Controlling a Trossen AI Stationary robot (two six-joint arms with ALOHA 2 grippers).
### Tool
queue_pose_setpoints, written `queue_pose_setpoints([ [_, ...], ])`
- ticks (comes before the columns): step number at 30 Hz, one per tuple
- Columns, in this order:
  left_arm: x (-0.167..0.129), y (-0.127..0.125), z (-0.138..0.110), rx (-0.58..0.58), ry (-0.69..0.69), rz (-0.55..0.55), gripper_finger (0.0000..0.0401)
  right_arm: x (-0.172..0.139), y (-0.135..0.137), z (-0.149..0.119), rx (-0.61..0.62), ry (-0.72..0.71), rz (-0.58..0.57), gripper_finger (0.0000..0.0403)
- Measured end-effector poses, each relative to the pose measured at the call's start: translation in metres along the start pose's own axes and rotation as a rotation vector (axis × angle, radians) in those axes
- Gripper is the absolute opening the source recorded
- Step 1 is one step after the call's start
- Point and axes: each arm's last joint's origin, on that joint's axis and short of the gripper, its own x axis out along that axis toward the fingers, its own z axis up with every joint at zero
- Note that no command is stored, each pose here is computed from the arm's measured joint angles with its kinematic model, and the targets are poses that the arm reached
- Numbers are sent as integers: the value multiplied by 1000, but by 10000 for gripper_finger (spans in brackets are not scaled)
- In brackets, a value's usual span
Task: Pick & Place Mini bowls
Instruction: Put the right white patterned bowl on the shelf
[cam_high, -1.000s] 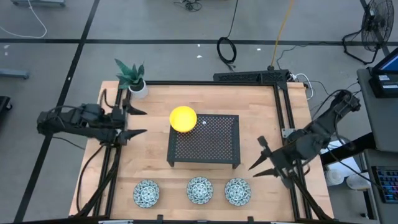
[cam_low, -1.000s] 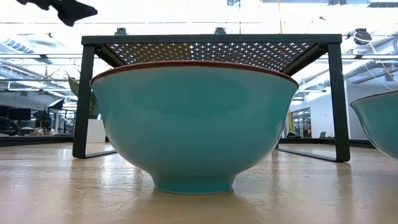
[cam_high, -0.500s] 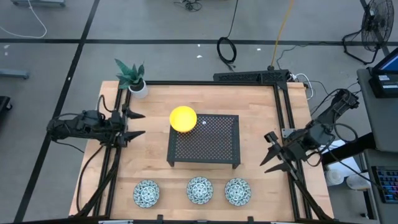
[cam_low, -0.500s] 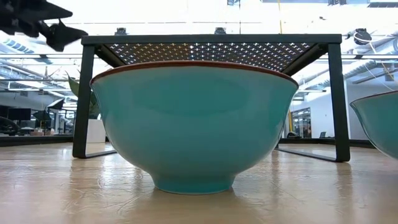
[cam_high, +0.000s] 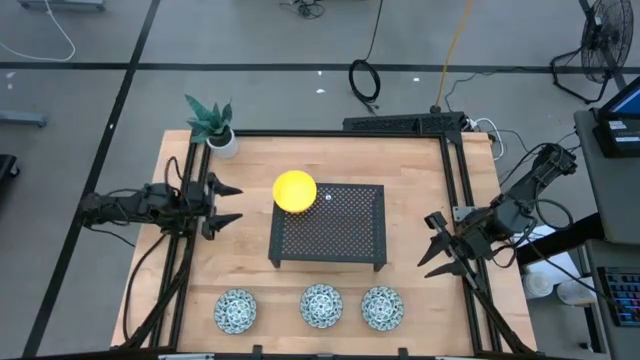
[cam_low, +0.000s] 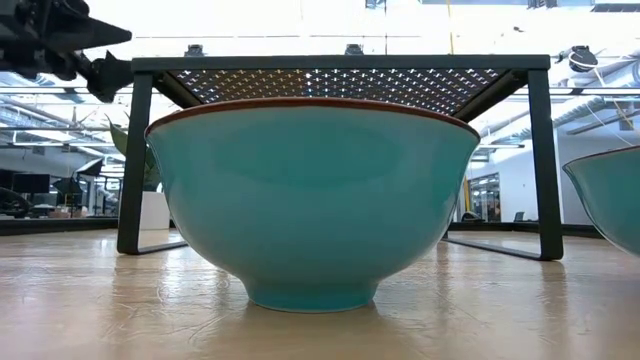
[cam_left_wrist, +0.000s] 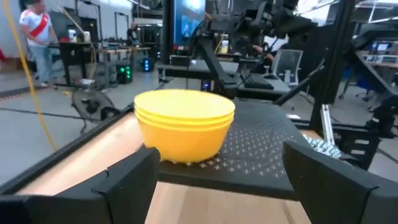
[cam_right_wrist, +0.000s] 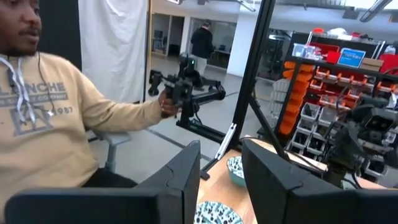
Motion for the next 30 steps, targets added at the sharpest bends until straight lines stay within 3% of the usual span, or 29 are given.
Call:
queue_pose_setpoints([
  [8, 6, 2, -24, -69, 39, 58, 340, 0, 0, 1, 6, -12, -2, 106],
  [15, 8, 3, -31, -90, 58, 74, 337, 13, 2, 3, 196, -63, -3, 106],
  [19, 8, 3, -31, -89, 61, 74, 331, 33, 10, 0, 211, -99, 4, 106],
  [24, 8, 3, -31, -89, 59, 74, 329, 63, 25, -9, 148, 7, -87, 124],
  [30, 8, 3, -31, -90, 60, 74, 337, 95, 46, -3, 88, 216, -196, 184],
])
